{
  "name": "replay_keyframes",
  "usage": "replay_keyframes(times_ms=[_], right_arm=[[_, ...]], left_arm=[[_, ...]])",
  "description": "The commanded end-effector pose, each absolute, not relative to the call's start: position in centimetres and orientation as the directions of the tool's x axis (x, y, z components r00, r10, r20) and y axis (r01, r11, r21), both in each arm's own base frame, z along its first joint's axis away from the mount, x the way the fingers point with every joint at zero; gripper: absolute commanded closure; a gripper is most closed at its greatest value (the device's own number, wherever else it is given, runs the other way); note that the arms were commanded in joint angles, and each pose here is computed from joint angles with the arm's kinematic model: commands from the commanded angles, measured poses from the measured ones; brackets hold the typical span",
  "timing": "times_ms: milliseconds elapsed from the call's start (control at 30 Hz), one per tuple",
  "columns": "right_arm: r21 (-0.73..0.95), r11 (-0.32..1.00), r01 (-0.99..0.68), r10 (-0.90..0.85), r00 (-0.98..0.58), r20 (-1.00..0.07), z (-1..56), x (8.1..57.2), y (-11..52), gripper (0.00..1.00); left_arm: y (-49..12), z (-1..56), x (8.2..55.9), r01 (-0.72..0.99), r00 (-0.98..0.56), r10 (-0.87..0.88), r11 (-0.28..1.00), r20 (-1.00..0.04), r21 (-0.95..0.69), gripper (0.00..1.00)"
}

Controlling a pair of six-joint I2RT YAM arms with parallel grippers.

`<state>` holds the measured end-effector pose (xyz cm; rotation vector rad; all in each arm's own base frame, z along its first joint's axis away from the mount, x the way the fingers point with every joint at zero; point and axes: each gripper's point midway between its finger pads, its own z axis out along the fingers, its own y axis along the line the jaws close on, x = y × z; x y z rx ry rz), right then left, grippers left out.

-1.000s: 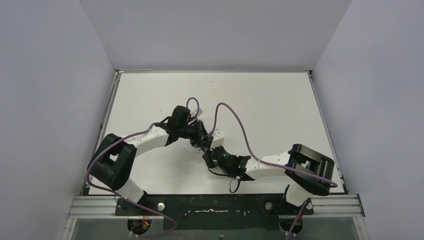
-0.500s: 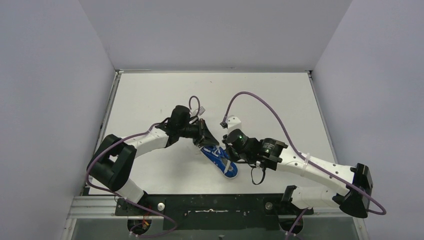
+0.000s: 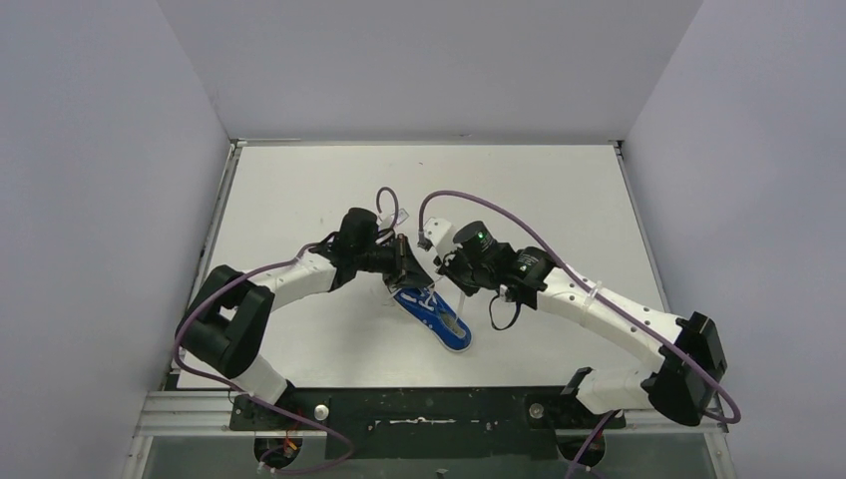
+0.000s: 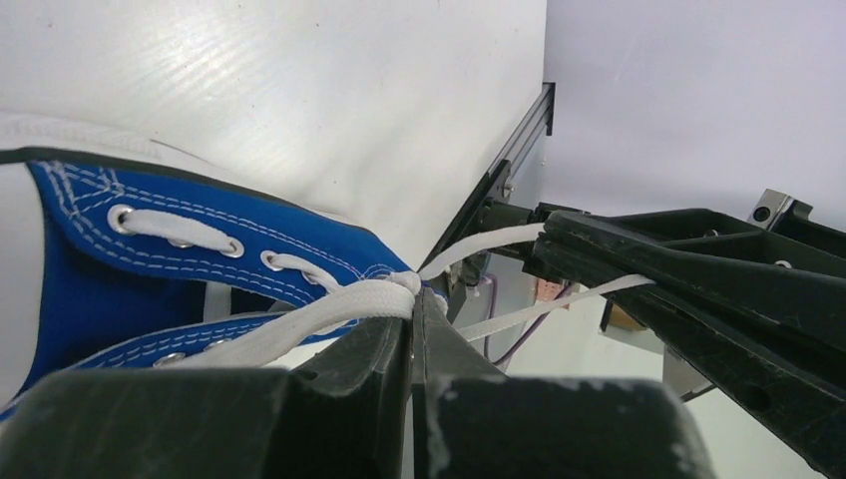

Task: Tie the shoes

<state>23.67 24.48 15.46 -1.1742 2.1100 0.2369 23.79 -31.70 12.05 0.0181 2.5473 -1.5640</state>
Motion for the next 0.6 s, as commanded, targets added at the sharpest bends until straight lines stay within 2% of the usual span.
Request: replay_keyframes(times_ms=[0, 33, 100, 200, 333, 433, 567], right_arm=[[-0.411, 0.504, -0.76, -0.664, -0.036, -0.747, 19.2, 27.8, 24.9, 0.98], [-0.418, 0.475, -0.775, -0.648, 0.014, -0.762, 18.8, 27.7, 25.5, 0.99], [-0.389, 0.501, -0.773, -0.577, 0.036, -0.816, 19.2, 28.5, 26.5, 1.0], [-0.224, 0.526, -0.821, -0.473, -0.062, -0.879, 18.9, 29.8, 27.4, 1.0], [-0.094, 0.538, -0.837, -0.438, -0.182, -0.88, 18.0, 30.1, 27.8, 1.0], [-0.088, 0.552, -0.829, -0.435, -0.196, -0.879, 19.8, 30.0, 27.2, 0.97], [-0.195, 0.57, -0.798, -0.548, -0.193, -0.814, 21.0, 30.3, 25.0, 0.94]], left_arm=[[-31.9, 12.6, 24.6, 0.181, -0.978, -0.015, 0.433, -0.208, -0.883, 1.0], [-31.9, 12.6, 24.5, 0.187, -0.978, -0.004, 0.428, -0.209, -0.884, 1.0], [-31.8, 12.7, 24.4, 0.204, -0.976, 0.014, 0.425, -0.219, -0.882, 1.0], [-31.5, 12.6, 24.5, 0.229, -0.97, 0.035, 0.438, -0.239, -0.869, 1.0], [-31.1, 12.1, 24.9, 0.231, -0.97, 0.032, 0.448, -0.242, -0.864, 1.0], [-31.1, 12.0, 25.4, 0.231, -0.969, 0.025, 0.45, -0.247, -0.863, 1.0], [-31.2, 11.7, 25.7, 0.236, -0.968, 0.028, 0.454, -0.251, -0.859, 1.0]])
